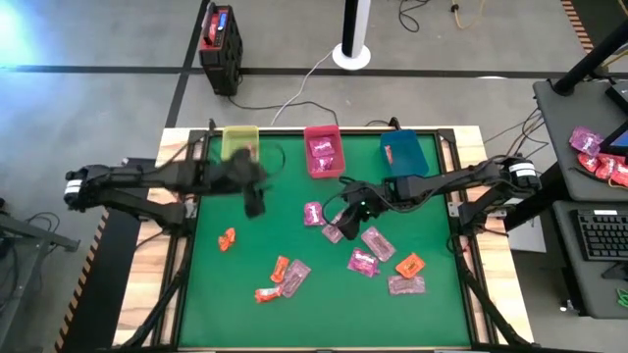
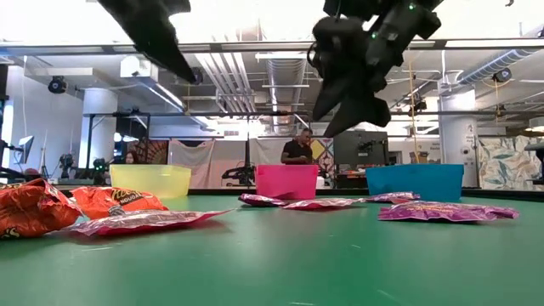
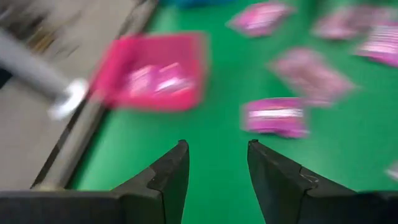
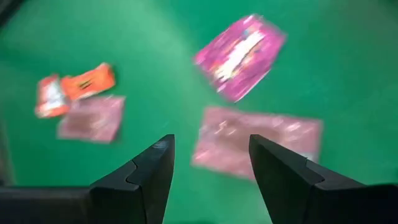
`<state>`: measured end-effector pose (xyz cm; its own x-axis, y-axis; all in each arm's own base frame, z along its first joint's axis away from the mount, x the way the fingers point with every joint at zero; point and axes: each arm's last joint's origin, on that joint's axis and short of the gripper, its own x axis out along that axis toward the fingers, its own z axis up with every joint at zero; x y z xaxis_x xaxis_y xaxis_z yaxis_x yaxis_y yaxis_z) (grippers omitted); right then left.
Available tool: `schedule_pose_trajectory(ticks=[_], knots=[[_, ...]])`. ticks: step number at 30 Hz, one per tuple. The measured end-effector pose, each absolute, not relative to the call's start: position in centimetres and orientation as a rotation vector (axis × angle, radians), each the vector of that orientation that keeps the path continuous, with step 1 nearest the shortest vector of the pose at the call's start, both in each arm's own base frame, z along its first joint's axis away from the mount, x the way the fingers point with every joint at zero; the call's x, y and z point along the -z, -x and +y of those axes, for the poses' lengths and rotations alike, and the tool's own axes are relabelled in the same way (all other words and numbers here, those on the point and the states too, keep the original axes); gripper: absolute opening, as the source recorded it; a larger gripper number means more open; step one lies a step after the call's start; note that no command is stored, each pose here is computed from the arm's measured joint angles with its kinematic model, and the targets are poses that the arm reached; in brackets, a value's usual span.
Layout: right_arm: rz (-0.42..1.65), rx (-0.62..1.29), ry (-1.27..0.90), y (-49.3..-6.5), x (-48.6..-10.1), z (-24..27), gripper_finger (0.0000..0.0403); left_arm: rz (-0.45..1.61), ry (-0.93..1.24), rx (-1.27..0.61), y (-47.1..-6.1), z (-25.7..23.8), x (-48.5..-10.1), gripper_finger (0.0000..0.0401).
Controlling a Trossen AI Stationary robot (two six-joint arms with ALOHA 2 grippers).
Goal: Sort candy by brand, put in halloween buckets
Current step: Put the pink candy into the yellow bin
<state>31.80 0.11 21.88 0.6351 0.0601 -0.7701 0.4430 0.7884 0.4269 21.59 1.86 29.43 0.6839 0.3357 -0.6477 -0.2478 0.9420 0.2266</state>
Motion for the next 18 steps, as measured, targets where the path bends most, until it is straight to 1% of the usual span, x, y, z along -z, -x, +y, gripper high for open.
schedule_pose_trajectory(ticks=[3, 6, 9, 13, 18], knots=[[0.934, 0.209, -0.687, -31.6, -22.2, 1.2, 0.0201, 0.699, -0.201, -0.162, -21.8, -0.8, -28.5, 0.0147], [1.085, 0.289, -0.736, -30.5, -22.0, 2.2, 0.0201, 0.651, -0.219, -0.100, -21.8, -2.4, -27.7, 0.0147], [1.252, 0.397, -0.756, -28.8, -21.5, 3.1, 0.0201, 0.609, -0.192, -0.092, -21.9, -2.9, -27.0, 0.0146], [1.389, 0.523, -0.683, -26.9, -20.5, 4.0, 0.0201, 0.598, -0.167, -0.103, -22.0, -2.8, -26.4, 0.0143], [1.404, 0.556, -0.687, -26.1, -18.7, 4.0, 0.0201, 0.572, -0.156, -0.150, -22.1, -2.7, -26.9, 0.0138]])
